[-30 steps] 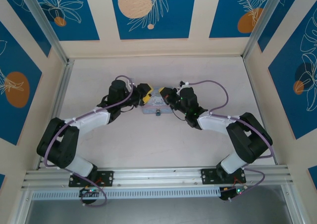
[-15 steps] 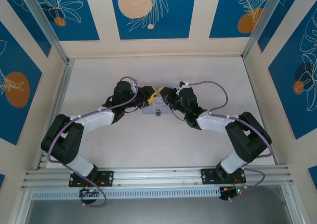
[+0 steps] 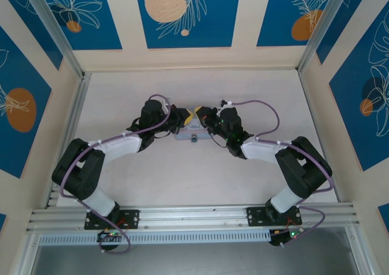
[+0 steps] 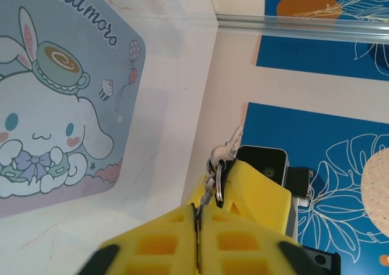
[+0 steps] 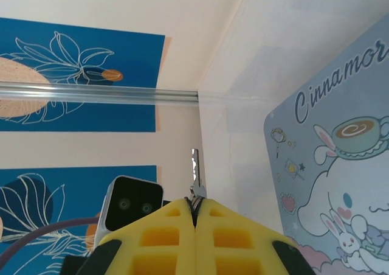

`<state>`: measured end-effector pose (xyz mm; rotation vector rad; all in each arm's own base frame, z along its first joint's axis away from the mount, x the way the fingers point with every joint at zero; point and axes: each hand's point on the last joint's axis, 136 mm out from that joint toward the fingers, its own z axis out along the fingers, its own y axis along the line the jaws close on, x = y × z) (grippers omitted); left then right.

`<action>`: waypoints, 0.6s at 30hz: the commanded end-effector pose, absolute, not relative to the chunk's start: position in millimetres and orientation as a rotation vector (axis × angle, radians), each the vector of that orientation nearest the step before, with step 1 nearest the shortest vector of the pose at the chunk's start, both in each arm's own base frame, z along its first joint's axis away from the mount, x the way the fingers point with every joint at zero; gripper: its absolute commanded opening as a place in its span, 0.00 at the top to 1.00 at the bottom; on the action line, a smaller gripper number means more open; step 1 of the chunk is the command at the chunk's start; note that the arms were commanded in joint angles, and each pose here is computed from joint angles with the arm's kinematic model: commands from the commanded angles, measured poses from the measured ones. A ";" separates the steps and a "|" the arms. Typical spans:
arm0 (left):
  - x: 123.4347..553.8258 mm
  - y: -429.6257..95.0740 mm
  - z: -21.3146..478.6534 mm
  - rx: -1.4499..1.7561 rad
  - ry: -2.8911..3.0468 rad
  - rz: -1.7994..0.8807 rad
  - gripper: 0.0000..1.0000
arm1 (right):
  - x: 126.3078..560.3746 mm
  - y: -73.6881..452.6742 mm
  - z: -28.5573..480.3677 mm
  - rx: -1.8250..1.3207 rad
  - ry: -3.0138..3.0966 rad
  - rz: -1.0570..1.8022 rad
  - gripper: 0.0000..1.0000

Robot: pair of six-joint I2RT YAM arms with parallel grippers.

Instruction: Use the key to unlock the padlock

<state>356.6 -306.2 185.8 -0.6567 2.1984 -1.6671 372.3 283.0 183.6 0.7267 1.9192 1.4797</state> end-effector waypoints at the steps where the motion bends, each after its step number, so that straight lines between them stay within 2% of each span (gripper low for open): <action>1: 362.5 -314.9 205.1 -0.598 2.141 -1.696 1.00 | 372.8 283.0 183.4 0.743 1.903 1.484 1.00; 5: 361.8 -314.7 202.1 -0.567 2.152 -1.671 1.00 | 372.0 276.8 185.1 0.755 1.895 1.481 0.99; 6: 361.7 -313.8 201.6 -0.543 2.155 -1.658 1.00 | 371.5 272.4 186.2 0.760 1.892 1.475 0.92; 9: 360.4 -310.6 201.1 -0.444 2.175 -1.597 1.00 | 368.0 252.9 189.4 0.789 1.887 1.444 0.57; 11: 359.6 -307.9 202.0 -0.343 2.198 -1.538 1.00 | 362.9 239.6 192.1 0.790 1.904 1.411 0.46; 13: 357.4 -306.3 206.1 -0.203 2.215 -1.466 1.00 | 355.6 225.1 196.6 0.776 1.931 1.364 0.42; 18: 350.4 -309.3 222.8 0.131 2.226 -1.362 1.00 | 341.2 202.1 213.0 0.658 2.031 1.258 0.42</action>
